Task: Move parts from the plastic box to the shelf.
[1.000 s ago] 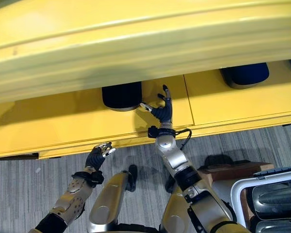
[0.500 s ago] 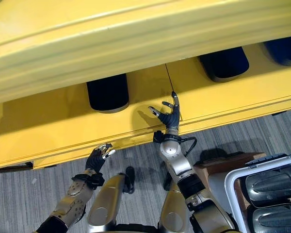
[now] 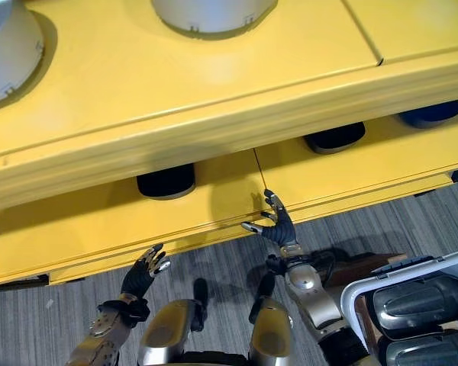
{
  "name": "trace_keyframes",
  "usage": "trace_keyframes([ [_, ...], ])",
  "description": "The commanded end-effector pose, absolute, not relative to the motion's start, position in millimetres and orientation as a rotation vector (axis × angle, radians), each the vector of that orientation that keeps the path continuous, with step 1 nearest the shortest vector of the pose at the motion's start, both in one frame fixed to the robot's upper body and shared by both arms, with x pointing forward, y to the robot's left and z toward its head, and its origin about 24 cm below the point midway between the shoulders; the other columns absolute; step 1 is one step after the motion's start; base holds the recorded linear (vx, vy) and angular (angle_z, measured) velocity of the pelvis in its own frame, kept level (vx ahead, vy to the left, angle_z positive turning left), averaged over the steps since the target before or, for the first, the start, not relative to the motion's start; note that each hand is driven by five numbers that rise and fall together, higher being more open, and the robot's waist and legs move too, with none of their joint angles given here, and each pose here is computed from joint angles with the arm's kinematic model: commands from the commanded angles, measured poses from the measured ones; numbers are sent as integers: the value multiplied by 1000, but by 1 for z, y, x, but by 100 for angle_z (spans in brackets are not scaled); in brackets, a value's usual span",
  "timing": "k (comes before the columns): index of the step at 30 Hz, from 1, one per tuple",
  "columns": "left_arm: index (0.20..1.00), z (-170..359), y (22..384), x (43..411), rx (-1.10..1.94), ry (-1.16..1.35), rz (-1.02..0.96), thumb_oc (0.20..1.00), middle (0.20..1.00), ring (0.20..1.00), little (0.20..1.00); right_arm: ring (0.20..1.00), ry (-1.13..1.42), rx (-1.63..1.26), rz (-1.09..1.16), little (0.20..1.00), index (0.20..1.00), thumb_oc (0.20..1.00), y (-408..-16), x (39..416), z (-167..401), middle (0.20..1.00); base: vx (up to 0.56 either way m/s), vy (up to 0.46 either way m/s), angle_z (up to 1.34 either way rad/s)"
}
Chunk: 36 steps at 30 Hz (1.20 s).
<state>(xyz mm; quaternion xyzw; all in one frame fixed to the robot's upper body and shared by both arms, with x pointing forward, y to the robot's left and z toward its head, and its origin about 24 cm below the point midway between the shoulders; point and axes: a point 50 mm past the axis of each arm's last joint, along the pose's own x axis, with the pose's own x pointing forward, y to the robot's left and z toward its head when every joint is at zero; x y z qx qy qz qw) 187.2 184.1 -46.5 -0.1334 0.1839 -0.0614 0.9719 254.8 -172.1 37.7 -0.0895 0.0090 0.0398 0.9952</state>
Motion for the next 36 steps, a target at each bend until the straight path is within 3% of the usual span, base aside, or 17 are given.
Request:
trace_keyframes([
  [1, 1000, -15, 170, 195, -241, 219, -466, 1000, 1000, 1000, 1000, 1000, 17, -203, 136, 1000, 1000, 1000, -179, 252, 36, 1000, 37, -82, -2],
  [13, 1000, 16, 171, 187, -443, 80, -755, 1000, 1000, 1000, 1000, 1000, 124, -215, 160, 1000, 1000, 1000, -189, 238, 20, 1000, 52, -12, -2],
  [17, 1000, 35, 180, 185, -532, -48, -823, 1000, 1000, 1000, 1000, 1000, 120, -200, 290, 1000, 1000, 1000, -179, 237, 23, 1000, 50, 16, 4],
  [21, 1000, 34, 187, 179, -521, -16, -859, 1000, 1000, 1000, 1000, 1000, 102, -180, 335, 1000, 1000, 1000, -175, 234, 29, 1000, 53, 48, 10],
  [32, 1000, 35, 163, 174, -461, 75, -1216, 1000, 1000, 1000, 1000, 1000, 170, -50, 31, 1000, 1000, 1000, -206, 237, 23, 1000, 37, 199, -12],
  [36, 1000, 29, 147, 188, -415, 180, -1185, 1000, 1000, 1000, 1000, 1000, 257, 61, -113, 1000, 1000, 1000, -217, 234, 5, 1000, 20, 264, -31],
])
